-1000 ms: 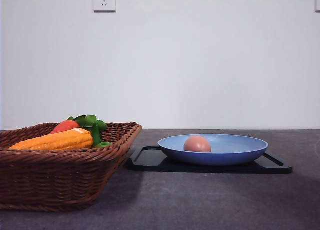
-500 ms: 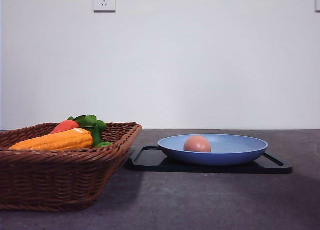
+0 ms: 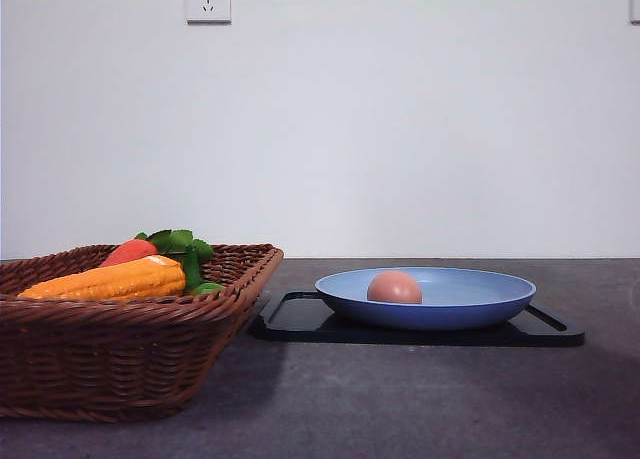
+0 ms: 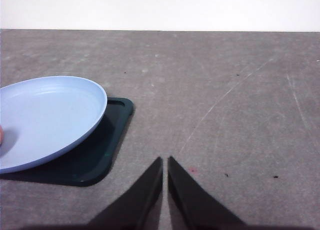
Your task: Transfer egg from basket to plate and serve
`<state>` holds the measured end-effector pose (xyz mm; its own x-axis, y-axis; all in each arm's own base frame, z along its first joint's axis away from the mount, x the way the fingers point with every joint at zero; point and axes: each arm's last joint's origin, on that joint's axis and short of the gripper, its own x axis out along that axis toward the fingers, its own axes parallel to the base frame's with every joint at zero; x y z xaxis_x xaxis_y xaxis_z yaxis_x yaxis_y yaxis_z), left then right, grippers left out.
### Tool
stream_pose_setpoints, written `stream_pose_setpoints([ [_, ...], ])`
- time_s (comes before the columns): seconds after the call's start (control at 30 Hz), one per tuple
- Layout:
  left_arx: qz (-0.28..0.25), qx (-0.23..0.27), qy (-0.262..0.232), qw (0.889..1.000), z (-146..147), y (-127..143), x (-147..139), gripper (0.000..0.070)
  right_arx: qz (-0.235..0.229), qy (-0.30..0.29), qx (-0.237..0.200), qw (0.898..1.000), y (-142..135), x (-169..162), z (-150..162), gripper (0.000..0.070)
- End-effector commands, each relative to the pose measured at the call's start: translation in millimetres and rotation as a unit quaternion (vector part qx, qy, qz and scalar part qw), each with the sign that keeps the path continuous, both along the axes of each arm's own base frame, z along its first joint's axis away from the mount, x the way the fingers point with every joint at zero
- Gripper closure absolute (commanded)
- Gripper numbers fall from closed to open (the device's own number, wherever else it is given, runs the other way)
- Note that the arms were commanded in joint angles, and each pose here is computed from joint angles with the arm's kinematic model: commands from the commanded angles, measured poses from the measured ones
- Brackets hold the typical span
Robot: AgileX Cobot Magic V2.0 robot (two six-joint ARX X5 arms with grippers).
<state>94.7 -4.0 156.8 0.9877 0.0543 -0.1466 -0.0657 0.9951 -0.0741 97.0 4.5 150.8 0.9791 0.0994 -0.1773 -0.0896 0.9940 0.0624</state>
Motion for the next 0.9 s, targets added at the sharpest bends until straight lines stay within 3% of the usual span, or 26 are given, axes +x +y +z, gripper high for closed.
stream_pose_setpoints([
  [0.0, 0.000, 0.001, 0.013, 1.000, -9.3, -0.1, 1.3, 0.0700, -0.002, 0.000, 0.005, 1.000, -0.1, 0.3, -1.4, 0.0700],
  [0.87, 0.000, 0.001, 0.013, 1.000, -9.3, -0.1, 1.3, 0.0700, -0.002, 0.000, 0.005, 1.000, -0.1, 0.3, -1.4, 0.0700],
])
